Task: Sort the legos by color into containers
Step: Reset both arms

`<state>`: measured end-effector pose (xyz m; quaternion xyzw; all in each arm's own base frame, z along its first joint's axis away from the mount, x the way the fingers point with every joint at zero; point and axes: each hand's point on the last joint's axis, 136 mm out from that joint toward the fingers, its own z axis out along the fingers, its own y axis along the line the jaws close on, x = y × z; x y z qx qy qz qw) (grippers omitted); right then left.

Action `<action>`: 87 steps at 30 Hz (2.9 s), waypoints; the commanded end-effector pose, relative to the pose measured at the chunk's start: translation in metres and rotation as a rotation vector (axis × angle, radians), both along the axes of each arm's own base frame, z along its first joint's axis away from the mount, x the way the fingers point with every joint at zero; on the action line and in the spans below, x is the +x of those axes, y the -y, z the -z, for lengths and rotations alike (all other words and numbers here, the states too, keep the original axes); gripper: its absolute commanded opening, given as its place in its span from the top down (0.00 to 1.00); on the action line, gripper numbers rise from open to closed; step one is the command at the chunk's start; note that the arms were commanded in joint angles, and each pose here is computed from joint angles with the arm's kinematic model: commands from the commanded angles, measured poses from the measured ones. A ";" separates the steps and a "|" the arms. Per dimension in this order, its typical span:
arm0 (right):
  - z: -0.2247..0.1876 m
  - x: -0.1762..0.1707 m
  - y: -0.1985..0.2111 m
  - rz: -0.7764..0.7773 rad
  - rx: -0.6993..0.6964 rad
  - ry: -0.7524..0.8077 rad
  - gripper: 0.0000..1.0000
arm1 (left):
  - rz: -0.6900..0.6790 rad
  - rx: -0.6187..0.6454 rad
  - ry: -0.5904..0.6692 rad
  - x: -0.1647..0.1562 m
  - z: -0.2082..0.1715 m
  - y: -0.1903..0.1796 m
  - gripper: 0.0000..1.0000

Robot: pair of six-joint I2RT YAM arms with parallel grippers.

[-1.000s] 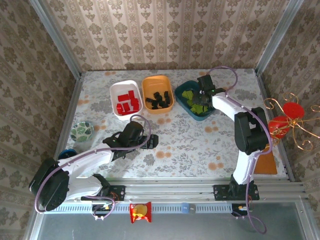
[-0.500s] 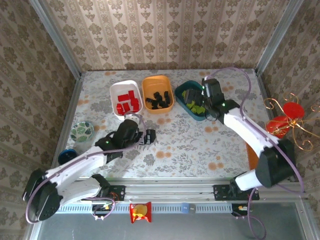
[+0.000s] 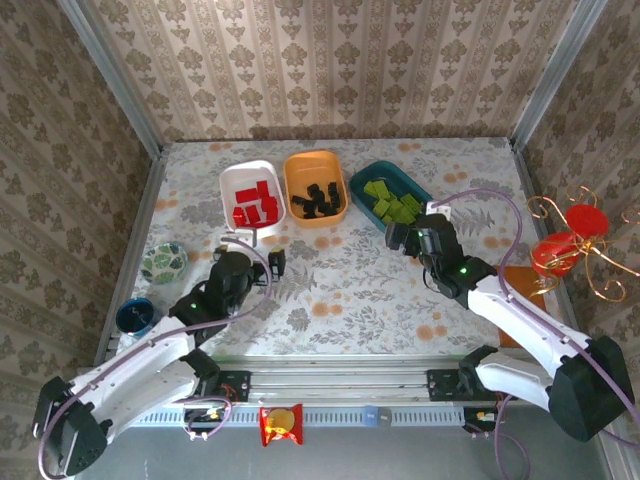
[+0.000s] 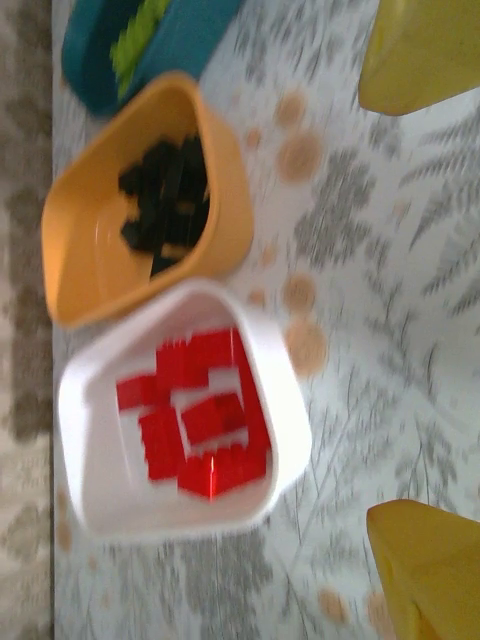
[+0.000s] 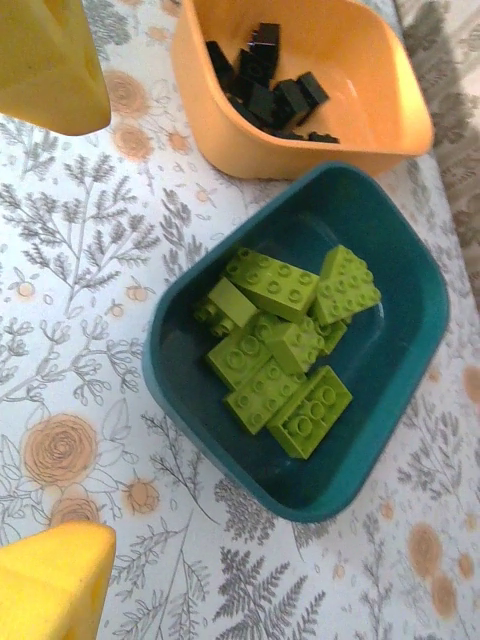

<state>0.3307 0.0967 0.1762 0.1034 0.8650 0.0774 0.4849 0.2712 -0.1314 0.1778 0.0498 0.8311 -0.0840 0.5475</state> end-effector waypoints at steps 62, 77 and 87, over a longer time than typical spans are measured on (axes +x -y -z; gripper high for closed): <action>-0.001 0.010 0.080 0.046 -0.142 0.284 0.00 | -0.301 0.238 0.109 0.125 0.078 -0.146 0.00; 0.015 0.036 0.113 0.074 -0.122 0.292 0.00 | -0.301 0.240 0.111 0.125 0.077 -0.146 0.00; 0.048 0.051 0.123 0.064 -0.179 0.279 0.00 | -0.302 0.240 0.110 0.125 0.077 -0.146 0.00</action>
